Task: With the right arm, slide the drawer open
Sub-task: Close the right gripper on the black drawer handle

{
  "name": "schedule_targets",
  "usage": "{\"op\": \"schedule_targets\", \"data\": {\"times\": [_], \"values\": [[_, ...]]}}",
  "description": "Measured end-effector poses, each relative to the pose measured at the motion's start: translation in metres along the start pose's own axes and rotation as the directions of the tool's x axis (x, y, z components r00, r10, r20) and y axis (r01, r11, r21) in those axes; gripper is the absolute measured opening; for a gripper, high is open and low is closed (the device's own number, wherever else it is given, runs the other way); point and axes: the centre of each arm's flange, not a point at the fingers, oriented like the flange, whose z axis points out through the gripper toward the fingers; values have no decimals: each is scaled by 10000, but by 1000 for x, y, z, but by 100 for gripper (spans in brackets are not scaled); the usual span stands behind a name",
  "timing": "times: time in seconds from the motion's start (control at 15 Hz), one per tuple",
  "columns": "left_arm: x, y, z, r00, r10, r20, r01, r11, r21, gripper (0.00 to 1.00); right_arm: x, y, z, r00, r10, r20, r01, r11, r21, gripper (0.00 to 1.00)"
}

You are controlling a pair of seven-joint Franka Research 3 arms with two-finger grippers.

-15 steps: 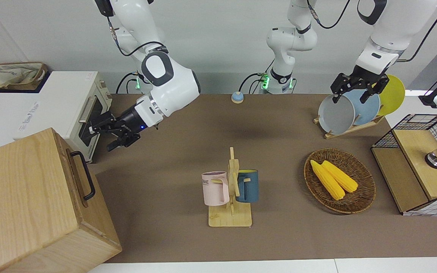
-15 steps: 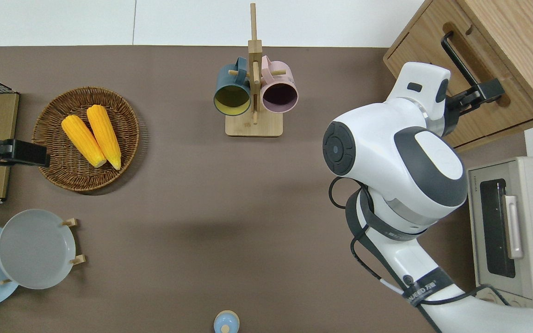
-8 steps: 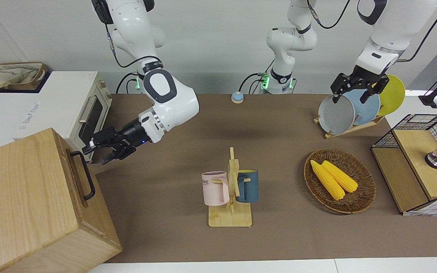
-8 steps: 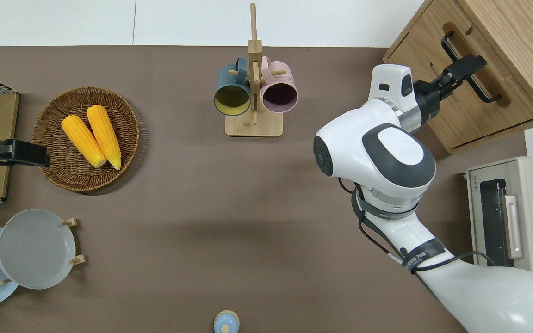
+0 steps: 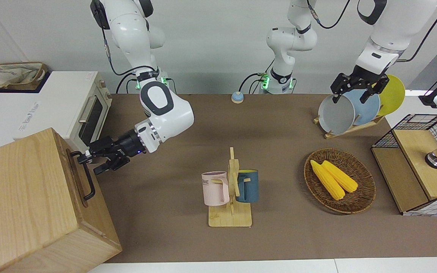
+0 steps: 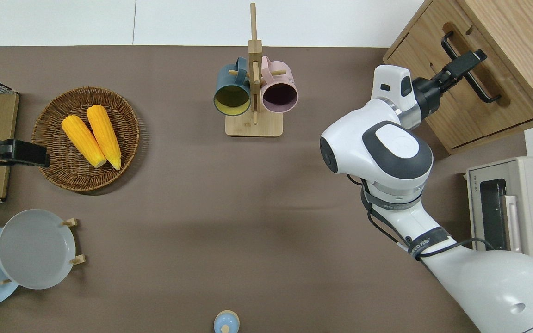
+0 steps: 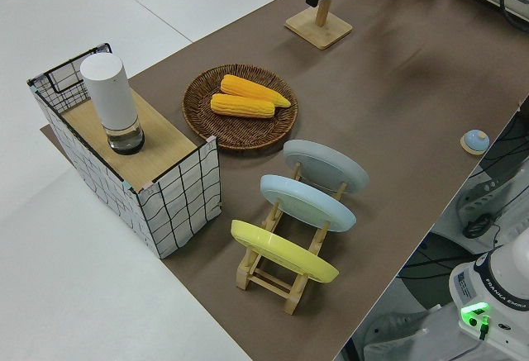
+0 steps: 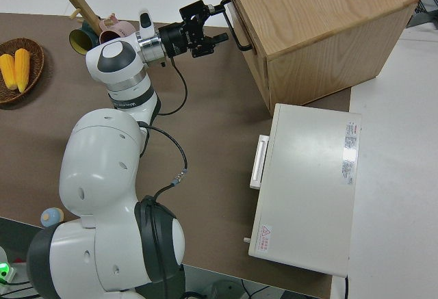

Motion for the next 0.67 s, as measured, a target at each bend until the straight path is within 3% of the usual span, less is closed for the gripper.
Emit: {"op": "schedule_targets", "data": {"times": [0.67], "values": [[0,0,0,10000,0,0,0,10000,0,100,4,-18,11,9994,295,-184,-305,9982,-522,98]]}}
